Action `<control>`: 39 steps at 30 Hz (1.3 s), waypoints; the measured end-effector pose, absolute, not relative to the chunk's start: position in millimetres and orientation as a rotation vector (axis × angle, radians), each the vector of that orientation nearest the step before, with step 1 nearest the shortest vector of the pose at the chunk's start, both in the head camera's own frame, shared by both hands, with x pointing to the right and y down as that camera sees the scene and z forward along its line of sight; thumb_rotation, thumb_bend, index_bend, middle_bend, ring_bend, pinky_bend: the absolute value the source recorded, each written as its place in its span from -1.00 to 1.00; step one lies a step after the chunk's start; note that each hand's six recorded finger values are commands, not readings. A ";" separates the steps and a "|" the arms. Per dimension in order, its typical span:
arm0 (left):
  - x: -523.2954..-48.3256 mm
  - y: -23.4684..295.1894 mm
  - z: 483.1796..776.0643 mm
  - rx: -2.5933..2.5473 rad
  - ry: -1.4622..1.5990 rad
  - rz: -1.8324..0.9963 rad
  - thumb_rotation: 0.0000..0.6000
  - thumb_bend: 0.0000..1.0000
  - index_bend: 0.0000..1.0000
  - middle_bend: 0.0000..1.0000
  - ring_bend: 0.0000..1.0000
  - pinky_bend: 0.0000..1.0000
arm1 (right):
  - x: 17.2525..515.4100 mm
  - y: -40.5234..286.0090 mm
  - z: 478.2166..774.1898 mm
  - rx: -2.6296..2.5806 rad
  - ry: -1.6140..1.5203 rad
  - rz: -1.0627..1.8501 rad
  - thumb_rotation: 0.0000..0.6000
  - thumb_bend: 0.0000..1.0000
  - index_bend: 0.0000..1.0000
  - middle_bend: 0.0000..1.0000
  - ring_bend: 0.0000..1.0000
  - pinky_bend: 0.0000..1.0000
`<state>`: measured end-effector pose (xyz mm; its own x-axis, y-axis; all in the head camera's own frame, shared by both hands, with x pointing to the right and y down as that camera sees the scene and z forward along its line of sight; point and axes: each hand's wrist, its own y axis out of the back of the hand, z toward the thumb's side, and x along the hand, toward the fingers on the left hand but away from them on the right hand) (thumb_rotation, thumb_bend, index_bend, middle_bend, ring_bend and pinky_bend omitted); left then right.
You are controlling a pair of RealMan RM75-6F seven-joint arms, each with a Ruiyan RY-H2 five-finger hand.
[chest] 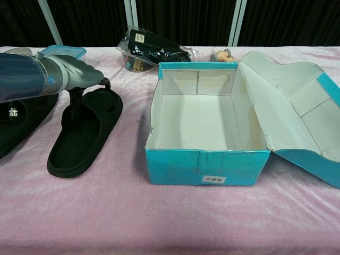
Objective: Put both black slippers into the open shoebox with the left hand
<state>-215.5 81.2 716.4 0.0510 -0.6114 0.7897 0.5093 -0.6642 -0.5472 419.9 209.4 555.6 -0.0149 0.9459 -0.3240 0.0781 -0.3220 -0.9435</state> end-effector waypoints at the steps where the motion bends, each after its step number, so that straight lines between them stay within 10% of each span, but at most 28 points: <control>1: -214.4 81.7 718.0 -1.521 0.107 -1.735 1.00 -0.93 -0.74 -0.89 -0.88 -1.00 | 420.4 210.3 556.7 -1.496 -1.115 1.438 1.00 -0.42 -1.00 -0.95 -1.00 -0.83; 29: -223.7 77.6 711.3 -1.692 0.173 -1.809 1.00 -0.86 -0.79 -0.93 -0.88 -1.00 | 423.5 225.8 579.1 -1.554 -1.138 1.488 1.00 -0.42 -1.00 -0.95 -1.00 -0.83; 39: -225.6 77.3 716.1 -1.680 0.180 -1.844 1.00 -0.72 -0.46 -0.77 -0.87 -1.00 | 428.2 227.7 580.7 -1.554 -1.151 1.501 1.00 -0.42 -1.00 -0.95 -1.00 -0.83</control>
